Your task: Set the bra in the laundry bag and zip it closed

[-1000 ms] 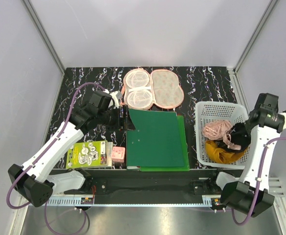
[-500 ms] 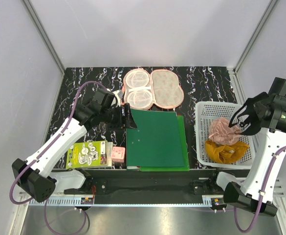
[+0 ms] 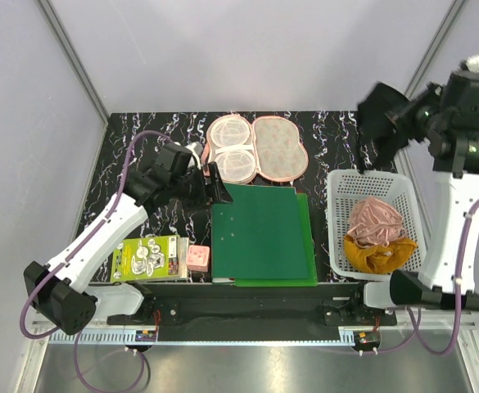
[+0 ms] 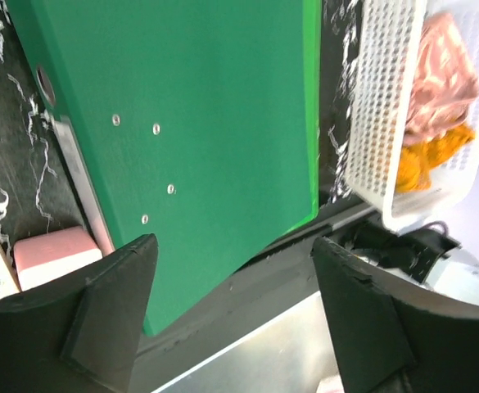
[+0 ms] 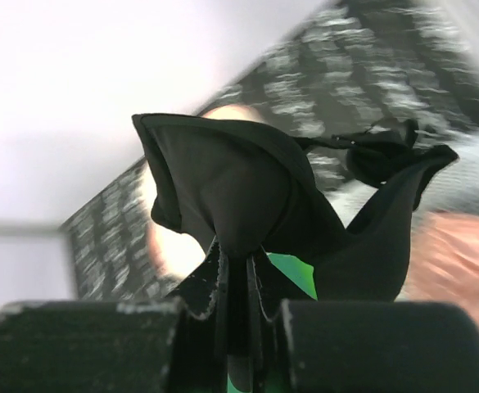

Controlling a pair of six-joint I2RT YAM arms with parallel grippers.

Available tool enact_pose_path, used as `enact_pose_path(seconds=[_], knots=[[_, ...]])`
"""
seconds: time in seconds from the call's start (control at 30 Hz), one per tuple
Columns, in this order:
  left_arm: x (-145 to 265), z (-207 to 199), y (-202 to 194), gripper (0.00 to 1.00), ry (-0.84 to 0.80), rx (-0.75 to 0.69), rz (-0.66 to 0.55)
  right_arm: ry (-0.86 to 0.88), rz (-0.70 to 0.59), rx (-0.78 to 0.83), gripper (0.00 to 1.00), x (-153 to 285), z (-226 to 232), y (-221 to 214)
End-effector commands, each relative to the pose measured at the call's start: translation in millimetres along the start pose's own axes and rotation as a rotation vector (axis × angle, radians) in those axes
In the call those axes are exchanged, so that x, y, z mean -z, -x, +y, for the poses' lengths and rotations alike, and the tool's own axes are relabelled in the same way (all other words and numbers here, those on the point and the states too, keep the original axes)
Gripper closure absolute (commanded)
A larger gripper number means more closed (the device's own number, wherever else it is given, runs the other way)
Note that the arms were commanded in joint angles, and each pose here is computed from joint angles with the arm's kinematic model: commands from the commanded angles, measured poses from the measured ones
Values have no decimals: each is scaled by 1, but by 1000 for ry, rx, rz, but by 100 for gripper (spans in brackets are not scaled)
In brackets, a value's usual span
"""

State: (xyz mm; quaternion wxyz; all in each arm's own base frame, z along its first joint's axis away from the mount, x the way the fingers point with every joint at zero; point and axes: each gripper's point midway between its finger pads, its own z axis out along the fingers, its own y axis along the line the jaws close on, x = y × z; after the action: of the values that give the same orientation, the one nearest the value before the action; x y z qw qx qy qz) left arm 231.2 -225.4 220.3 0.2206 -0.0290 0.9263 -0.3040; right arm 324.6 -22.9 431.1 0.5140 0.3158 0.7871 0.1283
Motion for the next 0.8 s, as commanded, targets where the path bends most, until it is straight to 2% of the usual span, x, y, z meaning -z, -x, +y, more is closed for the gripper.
enact_pose_path(seconds=[0.0,0.07,0.1,0.17,0.2,0.37,0.4,0.47,0.5,0.57,0.6,0.63,0.77], knots=[[14,-14,49,17,-81,69,-157,437,96,74,100,-18,101,-9],[16,-7,69,16,-119,127,-212,516,152,76,100,-46,126,-21],[20,-8,74,16,-146,159,-219,543,210,94,100,-65,140,-41],[26,-4,89,16,-170,183,-269,612,221,119,100,-84,161,-51],[28,-3,93,16,-177,184,-278,625,271,127,100,-107,170,-71],[21,15,96,16,-147,200,-271,769,270,163,100,-170,211,-101],[19,18,95,17,-143,212,-265,753,310,169,100,-199,209,-121],[17,26,93,17,-130,228,-259,810,299,181,100,-204,229,-119],[17,28,93,17,-131,236,-259,796,325,178,100,-227,226,-133],[18,33,95,17,-123,248,-265,833,284,195,100,-229,239,-123],[18,35,96,17,-120,249,-268,822,297,199,100,-245,236,-132],[19,35,100,17,-119,249,-274,859,260,211,100,-236,247,-119],[19,38,110,17,-113,256,-285,936,253,232,100,-230,261,-120]])
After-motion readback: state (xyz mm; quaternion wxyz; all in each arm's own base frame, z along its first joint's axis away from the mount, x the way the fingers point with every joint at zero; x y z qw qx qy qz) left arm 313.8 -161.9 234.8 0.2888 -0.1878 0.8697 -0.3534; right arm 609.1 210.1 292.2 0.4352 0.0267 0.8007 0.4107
